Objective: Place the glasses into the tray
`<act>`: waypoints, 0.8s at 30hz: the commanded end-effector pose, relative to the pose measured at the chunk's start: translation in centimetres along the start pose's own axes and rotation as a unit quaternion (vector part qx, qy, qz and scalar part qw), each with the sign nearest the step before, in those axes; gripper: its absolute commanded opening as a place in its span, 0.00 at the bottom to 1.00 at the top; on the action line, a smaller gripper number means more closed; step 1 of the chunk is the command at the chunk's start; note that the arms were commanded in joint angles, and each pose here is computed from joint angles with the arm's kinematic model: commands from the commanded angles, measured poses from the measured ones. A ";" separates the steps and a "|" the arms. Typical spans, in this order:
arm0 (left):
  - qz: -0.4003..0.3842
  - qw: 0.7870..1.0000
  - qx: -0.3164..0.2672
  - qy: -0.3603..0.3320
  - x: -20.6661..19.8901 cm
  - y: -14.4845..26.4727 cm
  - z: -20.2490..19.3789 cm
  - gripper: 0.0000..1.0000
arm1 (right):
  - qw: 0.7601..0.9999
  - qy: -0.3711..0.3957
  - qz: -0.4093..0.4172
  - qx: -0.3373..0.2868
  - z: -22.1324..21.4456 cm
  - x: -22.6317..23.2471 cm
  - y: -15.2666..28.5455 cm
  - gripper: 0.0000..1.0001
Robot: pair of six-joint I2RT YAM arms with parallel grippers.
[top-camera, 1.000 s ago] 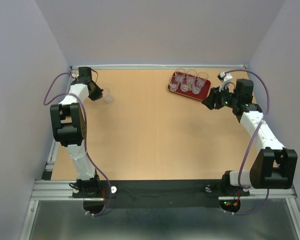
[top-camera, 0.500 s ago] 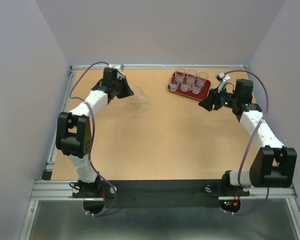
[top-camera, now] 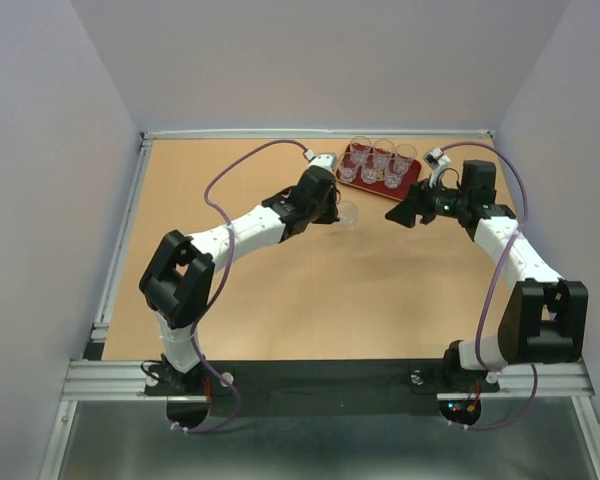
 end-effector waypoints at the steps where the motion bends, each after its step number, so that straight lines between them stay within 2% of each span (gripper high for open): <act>1: 0.091 0.993 -0.072 0.021 -1.9 0.0 2.5 0.00 | 1.000 0.004 -0.009 0.003 0.4 0.5 -0.7 0.76; 2: 0.088 0.993 -0.080 0.021 -3.5 0.2 2.9 0.00 | 1.000 0.004 -0.028 0.001 0.5 0.0 -0.8 0.76; 7: 0.142 0.987 -0.068 0.032 -5.5 -0.4 1.6 0.00 | 0.999 0.016 -0.044 0.023 -0.3 0.7 -2.6 0.76; 9: 0.140 0.987 -0.067 0.049 -6.5 -0.6 1.9 0.00 | 0.998 0.019 -0.057 0.029 -0.5 0.7 -3.1 0.76; 13: 0.143 0.987 -0.052 0.045 -7.8 -1.3 0.7 0.00 | 0.997 0.022 -0.070 0.034 -0.7 0.5 -3.6 0.73; 24: 0.125 0.990 -0.056 0.043 -10.2 -1.3 1.1 0.00 | 0.994 0.022 -0.103 0.034 -0.9 0.1 -4.3 0.68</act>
Point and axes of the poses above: each gripper's point midway between its finger pads, its own y axis back along the fingers, its own x axis along the line the jaws close on, z = x × y, the point moved 8 cm from there along y, back along the fingers, and after that the axes turned 7 degrees about -y, right-handed, at the moved point
